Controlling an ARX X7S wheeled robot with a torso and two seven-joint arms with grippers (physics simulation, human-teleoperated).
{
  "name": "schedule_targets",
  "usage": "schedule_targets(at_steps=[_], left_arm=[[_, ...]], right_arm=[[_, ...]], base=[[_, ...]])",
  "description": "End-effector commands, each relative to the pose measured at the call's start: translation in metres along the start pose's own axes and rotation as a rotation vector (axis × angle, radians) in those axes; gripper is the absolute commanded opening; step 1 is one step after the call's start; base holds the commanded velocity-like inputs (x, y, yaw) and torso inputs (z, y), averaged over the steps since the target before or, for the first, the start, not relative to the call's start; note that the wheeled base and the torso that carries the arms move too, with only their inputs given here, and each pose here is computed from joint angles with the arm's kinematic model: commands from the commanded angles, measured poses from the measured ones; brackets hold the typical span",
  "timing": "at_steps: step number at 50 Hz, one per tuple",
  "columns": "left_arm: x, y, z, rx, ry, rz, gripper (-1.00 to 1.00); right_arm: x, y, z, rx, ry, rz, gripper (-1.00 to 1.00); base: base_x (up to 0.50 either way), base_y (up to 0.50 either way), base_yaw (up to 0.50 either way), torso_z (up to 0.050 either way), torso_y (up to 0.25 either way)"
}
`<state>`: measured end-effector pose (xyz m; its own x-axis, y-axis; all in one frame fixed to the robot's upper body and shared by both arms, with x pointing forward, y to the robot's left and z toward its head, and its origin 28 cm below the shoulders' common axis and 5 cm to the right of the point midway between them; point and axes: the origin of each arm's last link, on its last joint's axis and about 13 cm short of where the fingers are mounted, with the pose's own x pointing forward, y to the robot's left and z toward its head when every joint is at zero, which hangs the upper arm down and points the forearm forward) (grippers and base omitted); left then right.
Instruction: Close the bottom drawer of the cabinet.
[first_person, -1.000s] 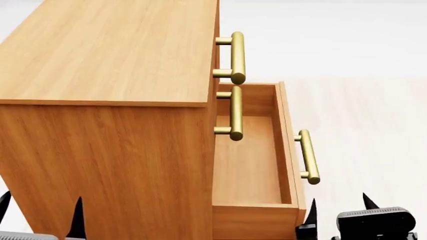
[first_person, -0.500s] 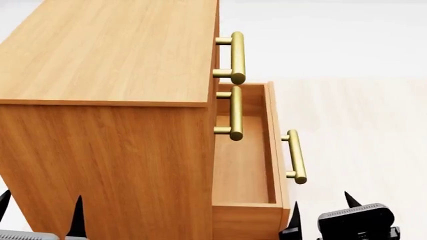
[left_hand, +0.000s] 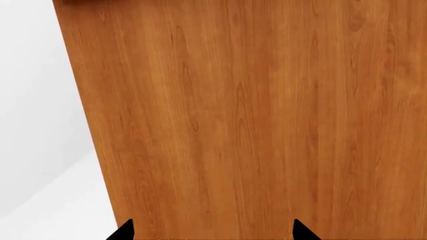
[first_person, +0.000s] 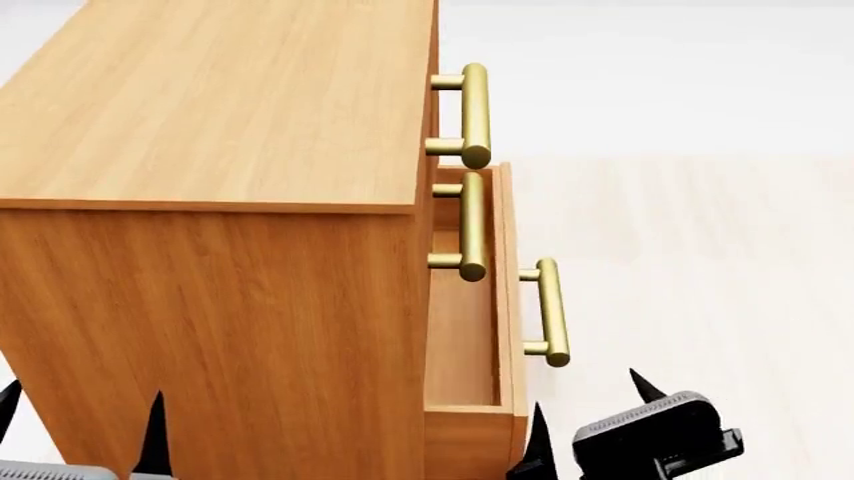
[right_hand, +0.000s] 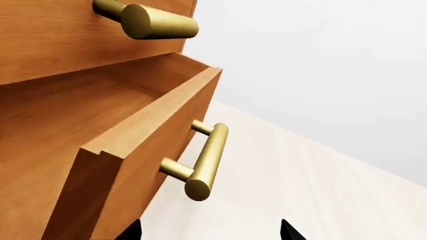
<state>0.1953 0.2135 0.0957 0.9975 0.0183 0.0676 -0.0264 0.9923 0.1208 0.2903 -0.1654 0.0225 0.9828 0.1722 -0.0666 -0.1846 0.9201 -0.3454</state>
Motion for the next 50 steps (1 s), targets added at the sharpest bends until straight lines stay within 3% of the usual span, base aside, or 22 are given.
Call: schedule_targets(at_steps=[1, 26, 34, 38, 41, 50], left_arm=[[0.003, 0.002, 0.001, -0.01, -0.029, 0.029, 1.0], [0.003, 0.002, 0.002, -0.007, -0.029, 0.032, 1.0], [0.003, 0.002, 0.003, -0.008, -0.029, 0.029, 1.0], [0.003, 0.002, 0.002, -0.008, -0.028, 0.029, 1.0], [0.003, 0.001, 0.001, -0.007, -0.027, 0.028, 1.0], [0.004, -0.001, 0.001, -0.004, -0.025, 0.024, 1.0]], right_arm=[[0.003, 0.01, 0.014, -0.045, -0.051, 0.064, 1.0], [-0.001, 0.022, 0.031, -0.154, -0.104, 0.144, 1.0], [-0.001, 0.025, 0.034, -0.269, -0.111, 0.177, 1.0], [-0.001, 0.028, 0.034, -0.275, -0.139, 0.212, 1.0], [-0.003, 0.03, 0.036, -0.237, -0.162, 0.325, 1.0], [-0.002, 0.033, 0.043, -0.157, -0.173, 0.44, 1.0]], base=[[0.0, 0.0, 0.0, 0.0, 0.0], [0.0, 0.0, 0.0, 0.0, 0.0], [0.0, 0.0, 0.0, 0.0, 0.0], [0.0, 0.0, 0.0, 0.0, 0.0], [0.0, 0.0, 0.0, 0.0, 0.0], [0.0, 0.0, 0.0, 0.0, 0.0]])
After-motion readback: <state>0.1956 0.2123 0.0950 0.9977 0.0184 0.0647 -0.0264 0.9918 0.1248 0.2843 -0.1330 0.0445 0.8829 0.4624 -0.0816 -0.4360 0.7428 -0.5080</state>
